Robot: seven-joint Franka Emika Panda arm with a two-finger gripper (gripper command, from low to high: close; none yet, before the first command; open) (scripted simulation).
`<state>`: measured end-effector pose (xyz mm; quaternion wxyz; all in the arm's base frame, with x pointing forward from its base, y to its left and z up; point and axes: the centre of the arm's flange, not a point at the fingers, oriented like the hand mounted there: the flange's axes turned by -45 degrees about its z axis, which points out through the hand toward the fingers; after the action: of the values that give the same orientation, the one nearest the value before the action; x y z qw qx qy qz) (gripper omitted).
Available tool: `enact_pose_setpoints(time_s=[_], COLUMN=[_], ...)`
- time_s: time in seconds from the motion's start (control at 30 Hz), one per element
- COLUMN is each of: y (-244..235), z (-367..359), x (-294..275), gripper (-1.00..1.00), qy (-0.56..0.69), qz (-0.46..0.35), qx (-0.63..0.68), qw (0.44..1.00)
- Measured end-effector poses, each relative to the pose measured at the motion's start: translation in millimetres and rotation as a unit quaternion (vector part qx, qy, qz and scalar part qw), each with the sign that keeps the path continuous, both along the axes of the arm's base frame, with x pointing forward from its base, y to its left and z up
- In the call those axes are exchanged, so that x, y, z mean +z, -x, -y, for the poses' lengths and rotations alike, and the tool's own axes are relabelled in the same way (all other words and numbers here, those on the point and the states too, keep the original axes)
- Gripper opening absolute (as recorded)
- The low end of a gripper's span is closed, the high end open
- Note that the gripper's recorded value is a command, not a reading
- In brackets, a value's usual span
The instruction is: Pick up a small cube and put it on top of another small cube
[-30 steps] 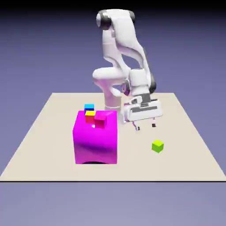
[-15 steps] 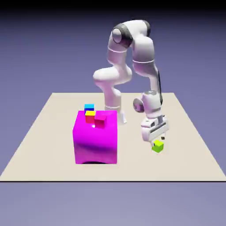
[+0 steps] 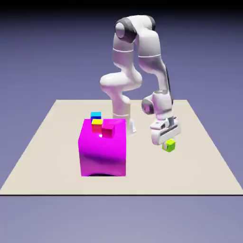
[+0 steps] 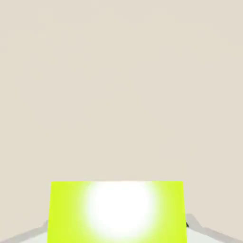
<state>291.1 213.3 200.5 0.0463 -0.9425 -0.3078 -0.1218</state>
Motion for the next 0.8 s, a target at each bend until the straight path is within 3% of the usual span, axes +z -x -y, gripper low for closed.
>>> enact_pose_setpoints(time_s=[0.2, 0.4, 0.6, 0.8], y=[-41, -62, -57, -24], z=[48, 114, 183, 251], x=[50, 104, 158, 206], gripper=[-1.00, -1.00, -1.00, -1.00], qy=[0.001, 0.004, 0.008, 0.013], qz=[-0.022, -0.034, -0.037, -0.027], qx=[-0.186, -0.384, -0.572, -0.746], qw=[0.982, 0.923, 0.819, 0.666])
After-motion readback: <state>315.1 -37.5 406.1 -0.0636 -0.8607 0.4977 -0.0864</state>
